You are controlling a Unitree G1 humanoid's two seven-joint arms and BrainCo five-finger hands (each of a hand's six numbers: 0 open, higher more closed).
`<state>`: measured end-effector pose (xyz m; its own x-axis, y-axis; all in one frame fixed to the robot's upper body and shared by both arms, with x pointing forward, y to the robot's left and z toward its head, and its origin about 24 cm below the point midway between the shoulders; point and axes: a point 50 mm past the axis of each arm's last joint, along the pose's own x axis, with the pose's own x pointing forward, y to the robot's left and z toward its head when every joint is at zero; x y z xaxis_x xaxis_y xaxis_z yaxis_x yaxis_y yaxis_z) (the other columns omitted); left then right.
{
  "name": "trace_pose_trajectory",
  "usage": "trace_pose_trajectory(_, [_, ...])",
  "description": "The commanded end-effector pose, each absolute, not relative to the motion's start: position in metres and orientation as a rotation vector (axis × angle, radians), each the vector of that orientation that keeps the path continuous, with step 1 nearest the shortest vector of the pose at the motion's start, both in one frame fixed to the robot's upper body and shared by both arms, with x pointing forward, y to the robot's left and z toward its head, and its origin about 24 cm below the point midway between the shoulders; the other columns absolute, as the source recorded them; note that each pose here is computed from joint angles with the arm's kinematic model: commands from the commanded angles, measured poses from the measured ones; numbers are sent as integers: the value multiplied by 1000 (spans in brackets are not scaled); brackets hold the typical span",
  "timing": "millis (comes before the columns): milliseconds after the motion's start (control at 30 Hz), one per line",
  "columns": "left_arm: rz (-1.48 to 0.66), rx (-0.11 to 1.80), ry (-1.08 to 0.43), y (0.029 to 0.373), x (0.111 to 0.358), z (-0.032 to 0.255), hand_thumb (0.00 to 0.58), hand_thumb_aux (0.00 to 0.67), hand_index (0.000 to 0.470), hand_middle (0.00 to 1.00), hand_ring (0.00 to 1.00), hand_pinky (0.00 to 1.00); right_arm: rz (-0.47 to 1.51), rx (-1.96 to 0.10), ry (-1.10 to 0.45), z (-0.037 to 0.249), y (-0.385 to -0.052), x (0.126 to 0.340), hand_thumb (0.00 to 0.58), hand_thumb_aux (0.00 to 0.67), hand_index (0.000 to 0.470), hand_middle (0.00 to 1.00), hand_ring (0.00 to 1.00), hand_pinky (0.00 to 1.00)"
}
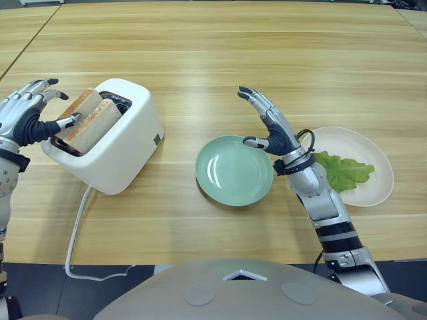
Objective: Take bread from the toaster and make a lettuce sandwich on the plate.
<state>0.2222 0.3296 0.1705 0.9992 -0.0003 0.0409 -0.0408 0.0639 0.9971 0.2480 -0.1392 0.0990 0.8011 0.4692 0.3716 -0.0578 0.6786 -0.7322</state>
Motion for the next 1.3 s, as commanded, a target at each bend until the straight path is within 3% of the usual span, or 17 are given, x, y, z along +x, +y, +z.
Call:
trace_pose_trajectory(33, [24,1461,-2,333,223,166,427,326,229,0,0,0,316,-788,-572,99,-141,248,0,0,0,0,0,0])
trace_pose_trajectory(200, [1,1450,17,332,225,161,464,370,260,0,0,0,318,-790,-570,98,-141,247,0,0,0,0,0,0])
trace_pose_trajectory(267, [-21,1446,20,330,225,158,575,610,428,0,0,0,318,-791,-570,98,-141,247,0,0,0,0,0,0])
trace_pose_trajectory(300, [-27,1442,21,329,226,157,580,670,470,0,0,0,318,-790,-570,98,-141,247,0,0,0,0,0,0])
trace_pose_trajectory(567, [35,1310,-128,319,234,176,580,670,470,0,0,0,316,-788,-568,99,-140,248,0,0,0,0,0,0])
trace_pose_trajectory(767, [255,1059,-500,312,226,233,580,670,470,0,0,0,290,-815,-598,107,-141,251,0,0,0,0,0,0])
trace_pose_trajectory(867, [218,941,-669,295,215,250,580,670,470,0,0,0,246,-949,-651,119,-151,252,0,0,0,0,0,0])
trace_pose_trajectory(1000, [14,764,-682,266,219,240,580,670,470,0,0,0,179,-1308,-644,134,-185,256,0,0,0,0,0,0])
trace_pose_trajectory(1133, [-240,518,-590,235,224,222,580,670,470,0,0,0,139,-1706,-370,138,-247,259,0,0,0,0,0,0])
trace_pose_trajectory(1300, [-470,360,-394,196,232,185,580,670,470,0,0,0,186,-1846,88,116,-307,245,0,0,0,0,0,0])
